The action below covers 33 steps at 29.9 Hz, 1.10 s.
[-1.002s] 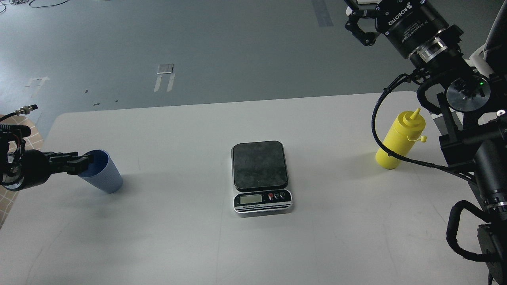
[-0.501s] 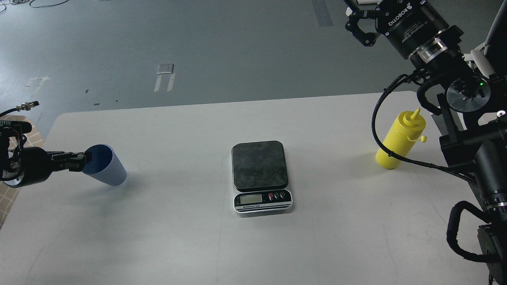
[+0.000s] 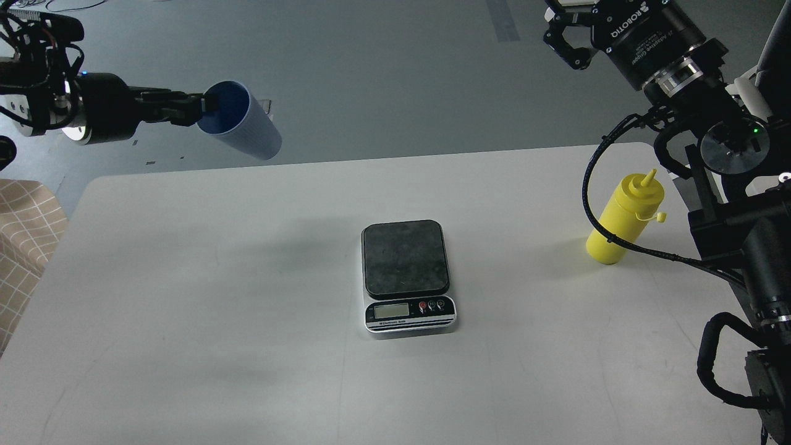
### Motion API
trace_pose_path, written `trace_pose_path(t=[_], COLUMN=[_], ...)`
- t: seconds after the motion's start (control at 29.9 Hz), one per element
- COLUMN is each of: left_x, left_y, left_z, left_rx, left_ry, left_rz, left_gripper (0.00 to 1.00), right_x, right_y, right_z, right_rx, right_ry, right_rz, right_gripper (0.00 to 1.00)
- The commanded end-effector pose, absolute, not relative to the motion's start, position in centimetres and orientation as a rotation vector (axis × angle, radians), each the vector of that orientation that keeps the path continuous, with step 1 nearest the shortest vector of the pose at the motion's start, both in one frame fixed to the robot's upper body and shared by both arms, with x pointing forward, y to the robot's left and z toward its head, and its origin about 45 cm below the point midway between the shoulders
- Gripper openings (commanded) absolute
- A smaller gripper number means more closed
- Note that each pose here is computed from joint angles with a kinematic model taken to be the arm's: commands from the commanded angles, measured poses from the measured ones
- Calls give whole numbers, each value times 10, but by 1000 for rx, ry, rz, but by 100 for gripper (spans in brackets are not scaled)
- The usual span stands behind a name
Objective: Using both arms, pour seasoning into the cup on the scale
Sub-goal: 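Lift the blue cup with the left gripper and carry it over the scale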
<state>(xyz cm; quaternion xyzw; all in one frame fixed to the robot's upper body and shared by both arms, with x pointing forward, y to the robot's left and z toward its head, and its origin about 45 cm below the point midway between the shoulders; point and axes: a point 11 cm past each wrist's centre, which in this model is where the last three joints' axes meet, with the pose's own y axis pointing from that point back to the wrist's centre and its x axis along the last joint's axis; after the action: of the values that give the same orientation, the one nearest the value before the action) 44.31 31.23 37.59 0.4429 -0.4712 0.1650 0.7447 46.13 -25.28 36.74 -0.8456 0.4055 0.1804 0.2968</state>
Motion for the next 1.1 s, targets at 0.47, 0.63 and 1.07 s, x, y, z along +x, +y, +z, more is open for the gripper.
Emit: trace_pose_path(t=[0.47, 0.63, 1.07], left_x=[429, 423, 420], left_y=[173, 156, 167], left_z=[313, 298, 263], left_rx=[819, 812, 922], left_ry=[-1044, -1036, -1010], left_rz=[53, 6, -54], left_gripper=[0, 0, 0], right_x=[463, 463, 463], right_y=[-257, -257, -257], right_z=[374, 374, 375], right_rx=[-2231, -2231, -2230], right_ry=[1078, 1078, 1077], right_rz=[464, 464, 462], right_gripper=[100, 100, 100])
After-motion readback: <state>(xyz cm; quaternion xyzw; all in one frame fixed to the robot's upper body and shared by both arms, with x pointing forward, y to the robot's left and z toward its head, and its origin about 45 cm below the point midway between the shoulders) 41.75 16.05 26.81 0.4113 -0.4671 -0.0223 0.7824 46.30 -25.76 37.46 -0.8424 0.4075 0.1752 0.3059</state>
